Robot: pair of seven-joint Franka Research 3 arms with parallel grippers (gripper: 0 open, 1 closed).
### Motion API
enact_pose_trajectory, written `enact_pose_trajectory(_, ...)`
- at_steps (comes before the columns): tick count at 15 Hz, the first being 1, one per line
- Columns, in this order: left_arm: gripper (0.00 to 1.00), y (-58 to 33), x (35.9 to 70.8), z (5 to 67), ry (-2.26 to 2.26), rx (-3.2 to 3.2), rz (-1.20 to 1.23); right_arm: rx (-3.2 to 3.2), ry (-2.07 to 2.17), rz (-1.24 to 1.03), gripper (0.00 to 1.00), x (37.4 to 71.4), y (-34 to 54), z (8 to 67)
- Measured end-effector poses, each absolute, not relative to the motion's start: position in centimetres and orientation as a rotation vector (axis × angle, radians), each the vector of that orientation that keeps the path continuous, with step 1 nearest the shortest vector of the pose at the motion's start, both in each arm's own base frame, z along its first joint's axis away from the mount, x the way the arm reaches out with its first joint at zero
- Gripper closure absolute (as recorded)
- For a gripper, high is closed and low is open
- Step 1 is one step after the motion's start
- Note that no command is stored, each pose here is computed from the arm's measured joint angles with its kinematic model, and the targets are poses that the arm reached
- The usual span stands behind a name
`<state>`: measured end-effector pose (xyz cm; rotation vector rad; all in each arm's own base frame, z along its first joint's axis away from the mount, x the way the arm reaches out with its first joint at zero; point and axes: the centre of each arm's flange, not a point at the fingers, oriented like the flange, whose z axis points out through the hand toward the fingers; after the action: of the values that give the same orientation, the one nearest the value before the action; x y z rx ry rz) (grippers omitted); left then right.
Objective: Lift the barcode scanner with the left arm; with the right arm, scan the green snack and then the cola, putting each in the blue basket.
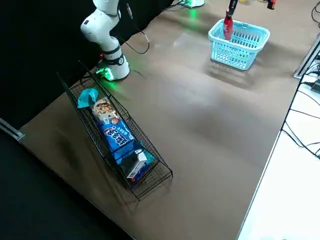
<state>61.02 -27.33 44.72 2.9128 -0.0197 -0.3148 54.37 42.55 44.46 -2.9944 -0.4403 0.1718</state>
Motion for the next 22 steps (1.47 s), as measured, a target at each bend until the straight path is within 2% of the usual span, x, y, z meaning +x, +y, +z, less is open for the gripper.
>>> enact_pose_trajectory(8, 0.65, -20.8, 64.7, 33.7, -0.047, 3.179, -0.335, -3.091, -0.447, 0.193, 0.67, 54.2, 45.6, 35.6)
enact_pose_trajectory(14, 0.65, -16.5, 63.9, 25.4, -0.174, 3.219, -0.272, -3.094, -0.442, 0.218, 0.67, 54.4, 45.6, 33.8)
enact_pose_trajectory(22, 0.64, -15.9, 63.1, 23.7, -0.191, 3.219, -0.268, -3.090, -0.447, 0.223, 0.67, 54.3, 46.0, 33.0)
